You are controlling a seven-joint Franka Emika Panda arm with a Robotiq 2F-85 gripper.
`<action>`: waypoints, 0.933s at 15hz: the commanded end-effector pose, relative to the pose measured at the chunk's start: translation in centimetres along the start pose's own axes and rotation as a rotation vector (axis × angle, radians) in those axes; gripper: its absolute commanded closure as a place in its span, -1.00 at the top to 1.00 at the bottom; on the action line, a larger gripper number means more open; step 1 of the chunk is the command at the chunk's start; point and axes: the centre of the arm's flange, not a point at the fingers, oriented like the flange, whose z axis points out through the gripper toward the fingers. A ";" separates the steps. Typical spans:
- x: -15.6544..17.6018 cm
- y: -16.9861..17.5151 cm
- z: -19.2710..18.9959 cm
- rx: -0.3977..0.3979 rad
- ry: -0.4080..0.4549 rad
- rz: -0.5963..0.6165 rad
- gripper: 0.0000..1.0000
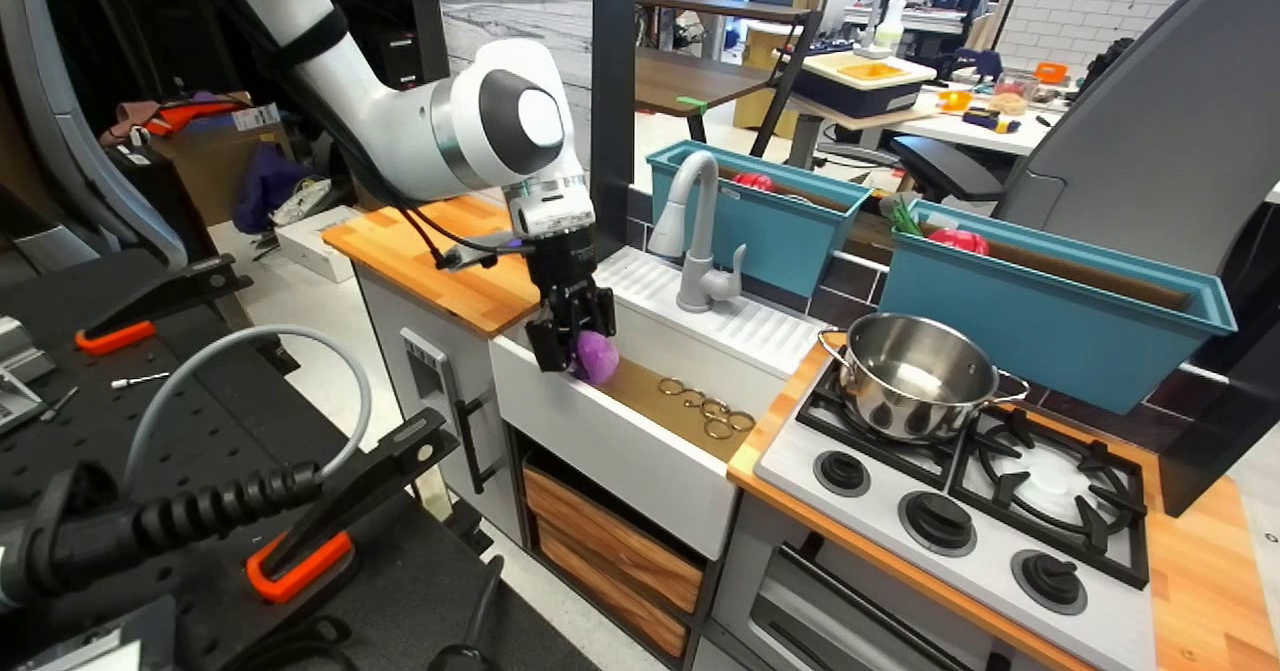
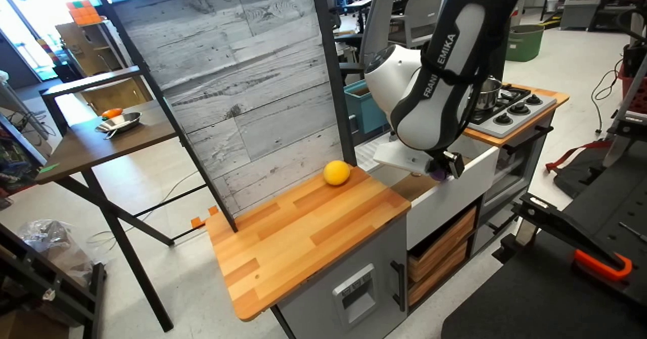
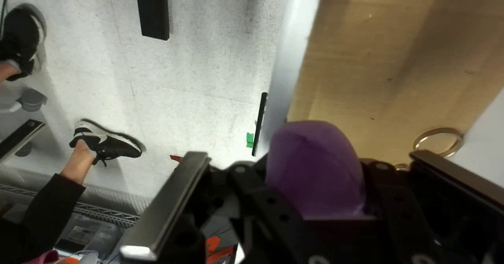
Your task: Pick the purple object and put it in the sink
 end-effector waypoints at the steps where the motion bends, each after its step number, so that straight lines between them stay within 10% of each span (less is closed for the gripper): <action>1: -0.5 -3.8 2.7 -0.009 0.006 0.039 -0.89; 14: -4.8 -8.7 4.5 -0.088 0.034 0.042 -0.89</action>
